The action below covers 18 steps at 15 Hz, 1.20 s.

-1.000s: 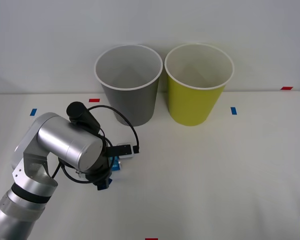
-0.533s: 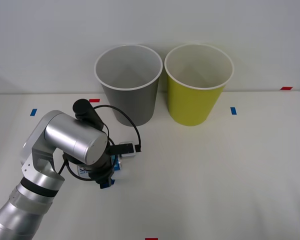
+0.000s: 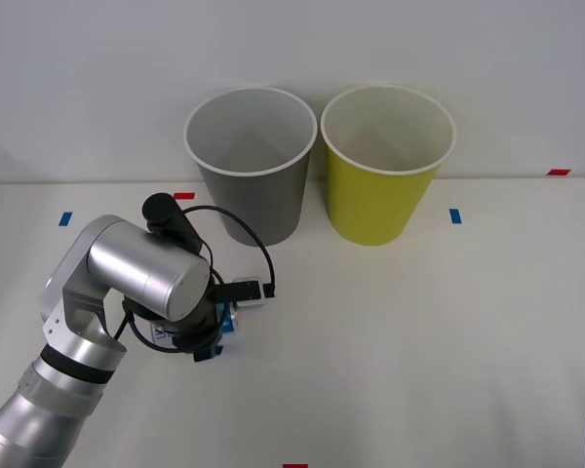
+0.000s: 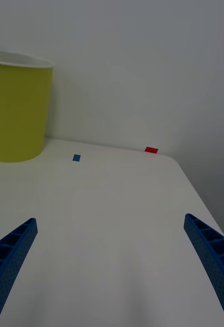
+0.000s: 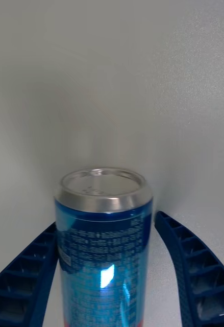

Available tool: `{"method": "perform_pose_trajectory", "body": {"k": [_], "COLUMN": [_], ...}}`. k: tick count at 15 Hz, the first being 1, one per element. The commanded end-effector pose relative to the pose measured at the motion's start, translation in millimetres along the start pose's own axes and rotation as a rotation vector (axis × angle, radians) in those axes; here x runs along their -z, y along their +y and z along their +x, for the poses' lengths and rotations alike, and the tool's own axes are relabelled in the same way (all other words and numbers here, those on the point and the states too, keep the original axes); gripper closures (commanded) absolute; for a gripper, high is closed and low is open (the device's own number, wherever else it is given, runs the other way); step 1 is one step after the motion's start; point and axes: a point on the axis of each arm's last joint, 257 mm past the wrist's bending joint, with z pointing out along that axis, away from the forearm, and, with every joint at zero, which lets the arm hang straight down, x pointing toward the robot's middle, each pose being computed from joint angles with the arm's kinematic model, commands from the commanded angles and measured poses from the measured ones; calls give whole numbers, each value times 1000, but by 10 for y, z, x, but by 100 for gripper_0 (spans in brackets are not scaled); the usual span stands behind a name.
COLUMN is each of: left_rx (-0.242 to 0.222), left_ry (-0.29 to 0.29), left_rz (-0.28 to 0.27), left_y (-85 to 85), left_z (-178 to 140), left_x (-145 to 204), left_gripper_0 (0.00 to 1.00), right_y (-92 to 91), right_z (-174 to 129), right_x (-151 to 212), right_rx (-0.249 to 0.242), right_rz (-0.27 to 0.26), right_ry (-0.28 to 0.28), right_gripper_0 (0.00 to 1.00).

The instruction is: Put cans in the gray bin and PET bottles in the light green bin.

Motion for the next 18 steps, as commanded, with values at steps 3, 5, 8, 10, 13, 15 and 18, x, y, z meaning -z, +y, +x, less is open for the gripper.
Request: {"method": "perform_pose_trajectory", "body": {"k": [3, 5, 8, 10, 13, 15, 18], "left_rx": [7, 7, 33, 99, 220, 278, 346], "left_ry": [-15, -18, -32, -86, -159, -254, -389], "left_rz": [16, 20, 21, -17, -77, -157, -265], "left_y": [-11, -15, 1, 6, -43, 5, 124], "left_z": [29, 35, 35, 36, -35, -121, -233], "left_x": [8, 9, 34, 115, 395, 662, 1002], "left_gripper_0": [100, 100, 100, 100, 100, 100, 100], "right_y": [0, 0, 0, 0, 0, 0, 0], "right_z": [0, 0, 0, 0, 0, 0, 0], "right_x": [0, 0, 0, 0, 0, 0, 0], "right_rx": [0, 0, 0, 0, 0, 0, 0], "right_rz": [0, 0, 0, 0, 0, 0, 0], "right_ry": [0, 0, 0, 0, 0, 0, 0], "right_gripper_0": [0, 0, 0, 0, 0, 0, 0]}}
